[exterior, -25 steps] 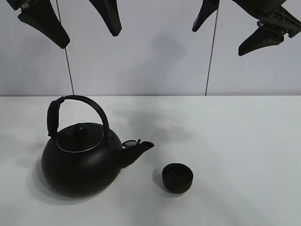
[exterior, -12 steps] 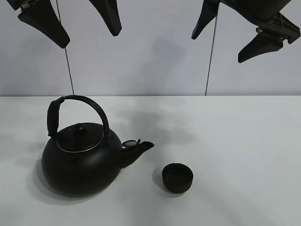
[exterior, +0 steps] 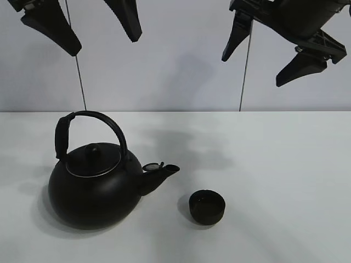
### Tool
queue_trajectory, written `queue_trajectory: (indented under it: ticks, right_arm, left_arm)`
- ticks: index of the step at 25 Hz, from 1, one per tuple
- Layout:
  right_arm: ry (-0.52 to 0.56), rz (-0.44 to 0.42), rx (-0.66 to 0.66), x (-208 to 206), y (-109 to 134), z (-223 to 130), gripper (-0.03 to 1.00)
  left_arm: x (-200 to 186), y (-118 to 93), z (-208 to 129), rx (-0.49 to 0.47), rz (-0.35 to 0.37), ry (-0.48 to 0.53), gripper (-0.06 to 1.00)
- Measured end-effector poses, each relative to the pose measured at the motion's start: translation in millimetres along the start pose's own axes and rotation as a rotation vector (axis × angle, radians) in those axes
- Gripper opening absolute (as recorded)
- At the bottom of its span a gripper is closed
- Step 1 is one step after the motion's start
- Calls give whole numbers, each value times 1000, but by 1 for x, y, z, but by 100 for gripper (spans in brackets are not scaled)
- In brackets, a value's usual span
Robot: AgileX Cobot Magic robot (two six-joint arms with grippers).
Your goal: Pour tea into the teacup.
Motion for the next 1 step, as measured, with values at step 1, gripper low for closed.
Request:
queue_trajectory:
  ticks: [1]
  right_arm:
    - [0, 0, 0, 0, 0, 0, 66]
  left_arm:
    - [0, 0, 0, 0, 0, 0, 69]
Point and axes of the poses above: a point on each arm's last joint axis where the gripper is mounted, x pointing out along that axis toward the gripper, y along the wrist's bending axis when the last joint is at zero, z = x × y, the point moved 1 cm from there along x, pointing out along that axis toward the gripper, and after that the axes turned 3 degrees about x, right-handed, at the moved point
